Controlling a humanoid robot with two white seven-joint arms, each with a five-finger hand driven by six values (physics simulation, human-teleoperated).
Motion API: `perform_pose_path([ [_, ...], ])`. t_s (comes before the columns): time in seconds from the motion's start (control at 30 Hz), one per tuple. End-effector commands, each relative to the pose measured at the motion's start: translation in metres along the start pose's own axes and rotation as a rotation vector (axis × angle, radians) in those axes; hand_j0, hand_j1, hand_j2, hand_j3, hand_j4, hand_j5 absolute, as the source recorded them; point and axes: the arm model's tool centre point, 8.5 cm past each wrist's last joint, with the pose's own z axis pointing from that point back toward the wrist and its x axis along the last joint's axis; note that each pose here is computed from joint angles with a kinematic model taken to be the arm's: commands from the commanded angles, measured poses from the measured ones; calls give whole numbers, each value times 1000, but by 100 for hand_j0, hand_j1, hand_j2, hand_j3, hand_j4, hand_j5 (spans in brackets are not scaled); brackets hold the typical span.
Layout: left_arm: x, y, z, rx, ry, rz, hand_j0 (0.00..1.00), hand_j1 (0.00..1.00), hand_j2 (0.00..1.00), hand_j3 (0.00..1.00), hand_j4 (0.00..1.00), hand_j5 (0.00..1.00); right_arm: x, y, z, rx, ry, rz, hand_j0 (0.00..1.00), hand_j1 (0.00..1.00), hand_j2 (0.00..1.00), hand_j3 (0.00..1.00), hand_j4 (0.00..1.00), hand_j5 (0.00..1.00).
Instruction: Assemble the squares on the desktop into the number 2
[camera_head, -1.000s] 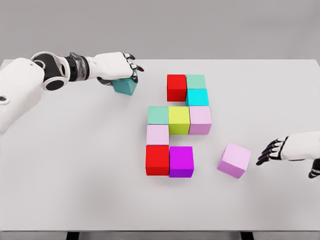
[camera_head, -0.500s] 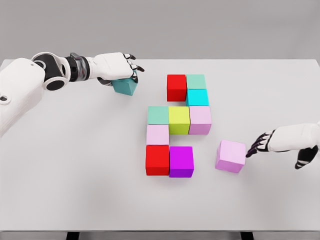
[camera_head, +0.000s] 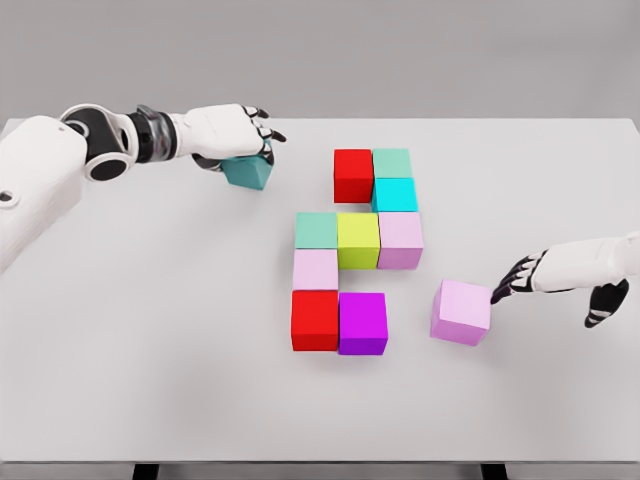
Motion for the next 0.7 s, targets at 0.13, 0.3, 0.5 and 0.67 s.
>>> perform_pose_path([
  [0.13,0,-1,0,-1,0,5,100,100,100,100,100,100,-1,-5,-7,-5,-9,2,100,100,100,100,100,100],
  [0.3,0,-5,-2,-19,1,4,100,100,100,100,100,100,-4,-7,-6,-8,-1,-2,100,100,100,100,100,100],
  [0.5,7,-6,-7,-26,-16,0,100,100,100,100,100,100,-13,-9,-8,-11,17,-14,100,100,100,100,100,100],
  [0.67,7,-5,-7,-29,-17,-5,100,100,100,100,100,100,-6,-16,-19,-12,-14,6,100,100,100,100,100,100],
])
